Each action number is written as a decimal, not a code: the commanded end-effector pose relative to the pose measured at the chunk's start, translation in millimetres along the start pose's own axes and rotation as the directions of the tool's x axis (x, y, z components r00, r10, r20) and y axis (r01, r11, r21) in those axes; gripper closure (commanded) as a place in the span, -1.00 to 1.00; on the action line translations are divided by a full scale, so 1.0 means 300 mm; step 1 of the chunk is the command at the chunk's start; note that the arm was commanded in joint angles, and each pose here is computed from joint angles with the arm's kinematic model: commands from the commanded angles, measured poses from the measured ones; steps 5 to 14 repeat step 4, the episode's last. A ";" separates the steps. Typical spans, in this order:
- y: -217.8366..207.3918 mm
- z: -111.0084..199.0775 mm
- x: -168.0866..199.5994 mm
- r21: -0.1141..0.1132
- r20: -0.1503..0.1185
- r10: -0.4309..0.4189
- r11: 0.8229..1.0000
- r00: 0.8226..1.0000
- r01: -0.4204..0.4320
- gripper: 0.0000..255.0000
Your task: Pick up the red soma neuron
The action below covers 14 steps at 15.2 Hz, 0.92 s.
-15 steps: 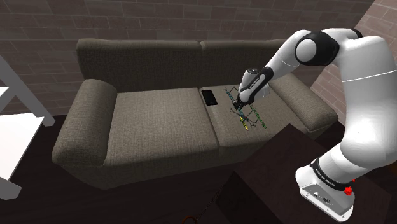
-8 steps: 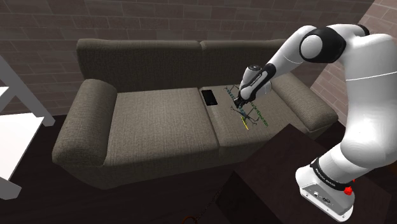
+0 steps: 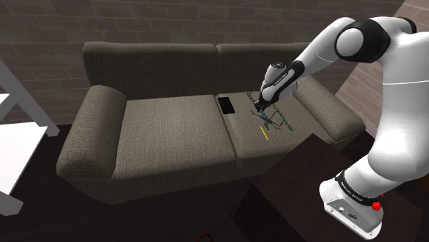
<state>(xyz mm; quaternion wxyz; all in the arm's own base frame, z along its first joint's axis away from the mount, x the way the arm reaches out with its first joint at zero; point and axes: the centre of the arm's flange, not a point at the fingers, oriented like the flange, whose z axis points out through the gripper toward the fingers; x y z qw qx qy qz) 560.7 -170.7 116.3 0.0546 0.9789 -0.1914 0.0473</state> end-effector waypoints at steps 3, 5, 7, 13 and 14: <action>0.003 -0.056 0.007 0.000 0.000 0.000 1.000 1.000 0.000 1.00; 0.003 -0.056 0.007 0.000 0.000 0.000 1.000 1.000 0.000 1.00; 0.003 -0.056 0.007 0.000 0.000 0.000 1.000 1.000 0.000 1.00; 0.003 -0.056 0.007 0.000 0.000 0.000 1.000 1.000 0.000 1.00; 0.003 -0.056 0.007 0.000 0.000 0.000 1.000 1.000 0.000 1.00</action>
